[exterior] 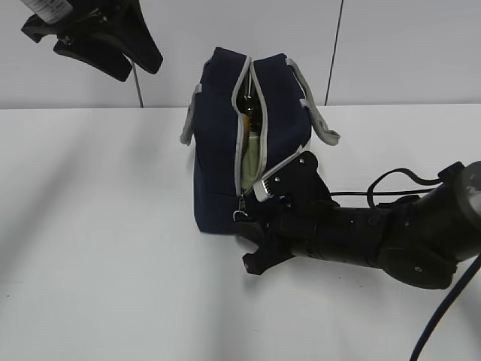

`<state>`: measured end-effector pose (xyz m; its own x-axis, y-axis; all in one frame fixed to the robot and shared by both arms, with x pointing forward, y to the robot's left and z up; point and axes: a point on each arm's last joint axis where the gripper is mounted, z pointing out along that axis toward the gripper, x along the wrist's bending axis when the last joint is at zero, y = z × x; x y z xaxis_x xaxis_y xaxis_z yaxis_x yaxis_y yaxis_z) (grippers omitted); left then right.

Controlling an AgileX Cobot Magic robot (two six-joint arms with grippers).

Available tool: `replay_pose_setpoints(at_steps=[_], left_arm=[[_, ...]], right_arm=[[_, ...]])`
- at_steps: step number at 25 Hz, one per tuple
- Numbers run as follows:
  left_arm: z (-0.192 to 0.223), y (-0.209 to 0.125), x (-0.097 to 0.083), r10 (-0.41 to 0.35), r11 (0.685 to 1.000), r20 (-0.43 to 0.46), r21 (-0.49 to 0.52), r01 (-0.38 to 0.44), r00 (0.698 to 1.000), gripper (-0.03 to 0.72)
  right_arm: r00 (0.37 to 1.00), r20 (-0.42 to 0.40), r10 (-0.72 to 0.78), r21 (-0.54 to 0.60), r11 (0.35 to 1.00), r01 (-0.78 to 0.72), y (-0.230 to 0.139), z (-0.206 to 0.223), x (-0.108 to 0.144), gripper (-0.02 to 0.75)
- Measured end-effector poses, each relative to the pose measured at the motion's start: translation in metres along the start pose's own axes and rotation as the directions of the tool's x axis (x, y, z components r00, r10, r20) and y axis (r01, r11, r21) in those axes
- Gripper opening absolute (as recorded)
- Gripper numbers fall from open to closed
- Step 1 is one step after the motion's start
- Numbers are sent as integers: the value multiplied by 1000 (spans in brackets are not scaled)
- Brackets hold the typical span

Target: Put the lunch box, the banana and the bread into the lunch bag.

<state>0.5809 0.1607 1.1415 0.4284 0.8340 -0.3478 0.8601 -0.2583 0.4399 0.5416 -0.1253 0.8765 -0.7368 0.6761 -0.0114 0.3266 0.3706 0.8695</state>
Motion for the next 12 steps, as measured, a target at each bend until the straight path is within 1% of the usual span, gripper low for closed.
replay_pose_setpoints(at_steps=[2, 4, 6, 12], left_arm=[[0, 0, 0, 0, 1000, 0, 0, 0, 1000, 379], [0, 0, 0, 0, 1000, 0, 0, 0, 1000, 379], [0, 0, 0, 0, 1000, 0, 0, 0, 1000, 379], [0, 0, 0, 0, 1000, 0, 0, 0, 1000, 379]], right_arm=[[1000, 0, -2, -1, 1000, 2, 0, 0, 0, 54], [1000, 0, -2, -1, 1000, 2, 0, 0, 0, 8], [1000, 0, -2, -1, 1000, 2, 0, 0, 0, -15], [1000, 0, -3, -5, 1000, 3, 1, -1, 0, -16]])
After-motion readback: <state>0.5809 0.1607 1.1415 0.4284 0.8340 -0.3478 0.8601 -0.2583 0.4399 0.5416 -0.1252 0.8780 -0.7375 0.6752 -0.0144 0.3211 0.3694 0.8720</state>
